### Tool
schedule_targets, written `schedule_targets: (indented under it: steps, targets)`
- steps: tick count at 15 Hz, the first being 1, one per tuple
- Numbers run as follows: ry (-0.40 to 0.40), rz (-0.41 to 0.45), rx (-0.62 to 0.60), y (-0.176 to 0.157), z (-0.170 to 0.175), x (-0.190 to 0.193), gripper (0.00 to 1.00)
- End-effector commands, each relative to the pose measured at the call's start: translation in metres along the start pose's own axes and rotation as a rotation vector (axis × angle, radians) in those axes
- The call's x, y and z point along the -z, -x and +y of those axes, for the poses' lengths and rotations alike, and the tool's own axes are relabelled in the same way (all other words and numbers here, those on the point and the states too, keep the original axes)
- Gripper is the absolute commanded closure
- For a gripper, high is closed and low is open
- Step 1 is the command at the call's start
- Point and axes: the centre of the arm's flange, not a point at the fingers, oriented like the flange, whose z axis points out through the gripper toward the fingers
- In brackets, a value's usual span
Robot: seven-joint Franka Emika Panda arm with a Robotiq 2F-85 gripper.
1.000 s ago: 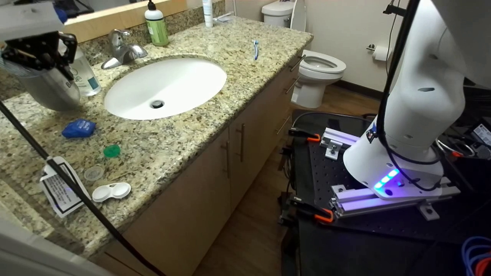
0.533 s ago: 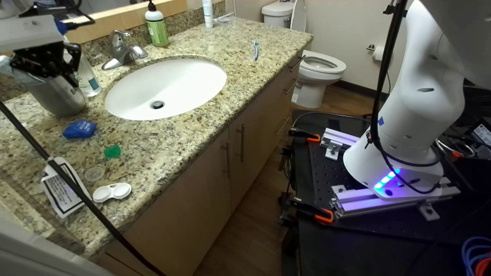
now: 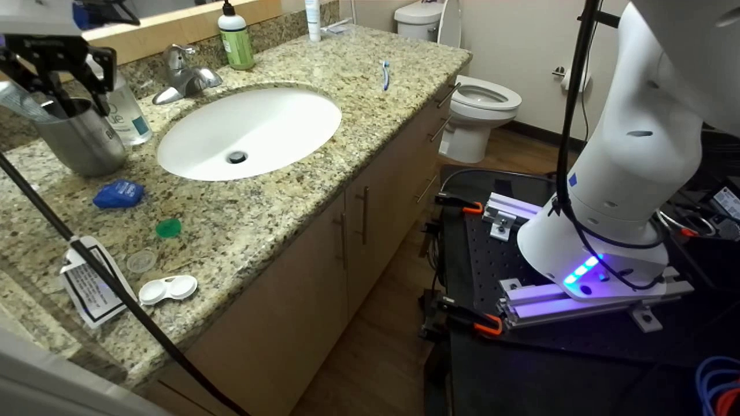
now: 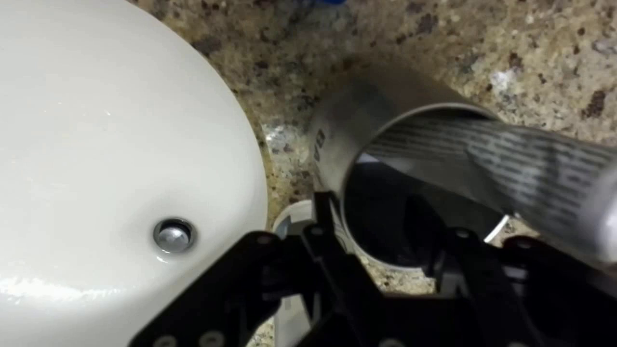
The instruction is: Move the silver cup to the left
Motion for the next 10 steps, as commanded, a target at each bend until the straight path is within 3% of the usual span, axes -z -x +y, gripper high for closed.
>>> schedule_targets:
  steps: [1,5,7,9,10]
  targets:
    - [-0.043,0.023,0.022,0.002,0.013,0.041,0.26]
    - [-0.151,-0.04,0.136,0.012,0.037,0.117,0.01]
    - [-0.27,-0.039,0.192,0.013,0.048,0.158,0.0]
    - [-0.404,-0.002,0.167,0.012,0.066,0.198,0.0]
    - [-0.317,0.011,0.156,-0.002,0.014,0.178,0.0]
